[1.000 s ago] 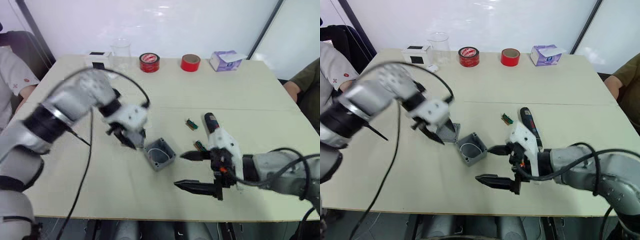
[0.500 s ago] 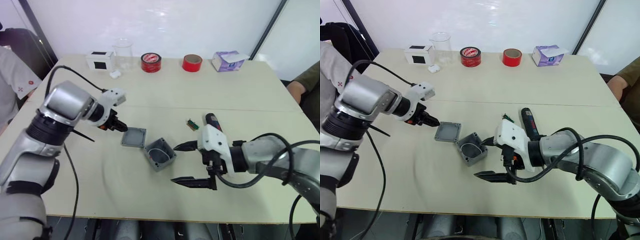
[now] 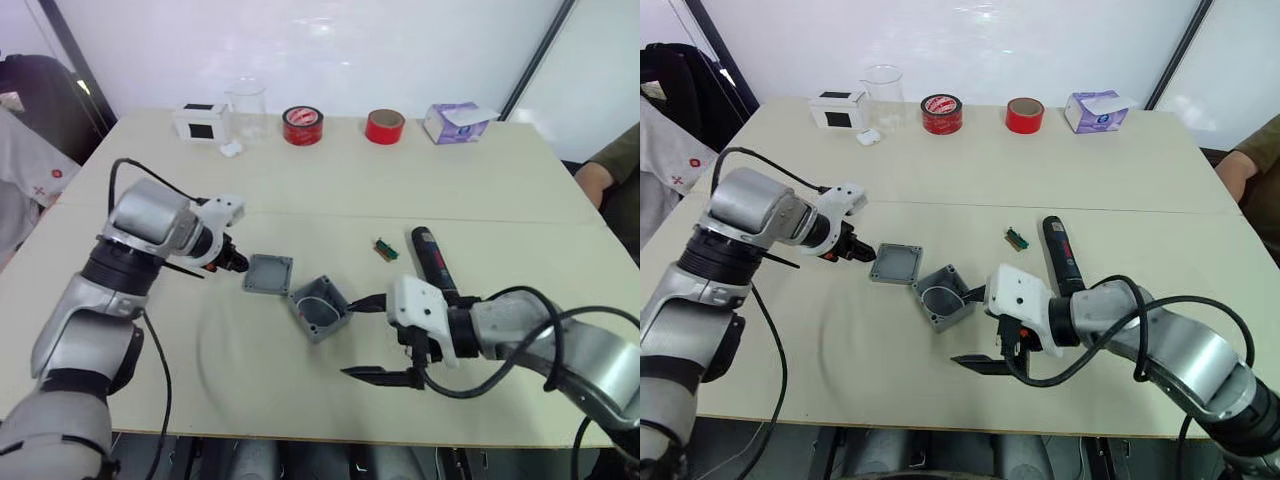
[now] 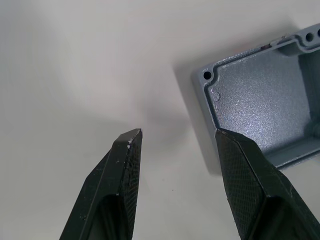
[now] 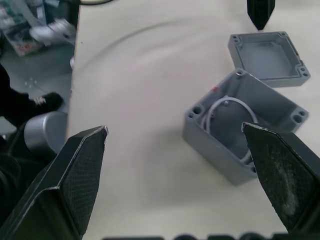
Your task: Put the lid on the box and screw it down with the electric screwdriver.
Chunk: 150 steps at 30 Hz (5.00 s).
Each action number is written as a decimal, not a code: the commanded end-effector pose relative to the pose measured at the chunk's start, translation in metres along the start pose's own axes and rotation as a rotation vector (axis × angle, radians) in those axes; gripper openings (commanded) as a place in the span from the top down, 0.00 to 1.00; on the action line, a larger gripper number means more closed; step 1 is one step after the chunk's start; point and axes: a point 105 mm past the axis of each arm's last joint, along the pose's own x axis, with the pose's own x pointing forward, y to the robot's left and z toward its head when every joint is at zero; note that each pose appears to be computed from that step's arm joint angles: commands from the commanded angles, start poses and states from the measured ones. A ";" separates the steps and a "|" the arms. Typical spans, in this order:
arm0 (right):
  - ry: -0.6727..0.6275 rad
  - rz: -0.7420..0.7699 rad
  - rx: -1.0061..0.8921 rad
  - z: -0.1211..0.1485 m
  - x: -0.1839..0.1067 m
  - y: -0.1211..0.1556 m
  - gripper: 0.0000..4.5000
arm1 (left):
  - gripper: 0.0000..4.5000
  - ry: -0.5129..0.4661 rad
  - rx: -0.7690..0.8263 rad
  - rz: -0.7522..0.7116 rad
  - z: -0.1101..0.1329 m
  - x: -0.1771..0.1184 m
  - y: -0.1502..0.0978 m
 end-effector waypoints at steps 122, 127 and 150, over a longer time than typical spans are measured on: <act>-0.288 -0.674 -0.081 0.060 -0.017 -0.117 0.97 | 0.01 -1.053 0.080 -0.467 0.090 -0.122 -0.044; -0.060 -0.696 -0.457 0.030 -0.011 -0.089 0.97 | 0.35 -0.978 0.114 -0.433 0.089 -0.115 -0.030; 0.224 -0.708 -1.038 0.009 0.018 -0.037 0.97 | 0.98 -0.719 0.637 -0.599 0.073 -0.052 -0.105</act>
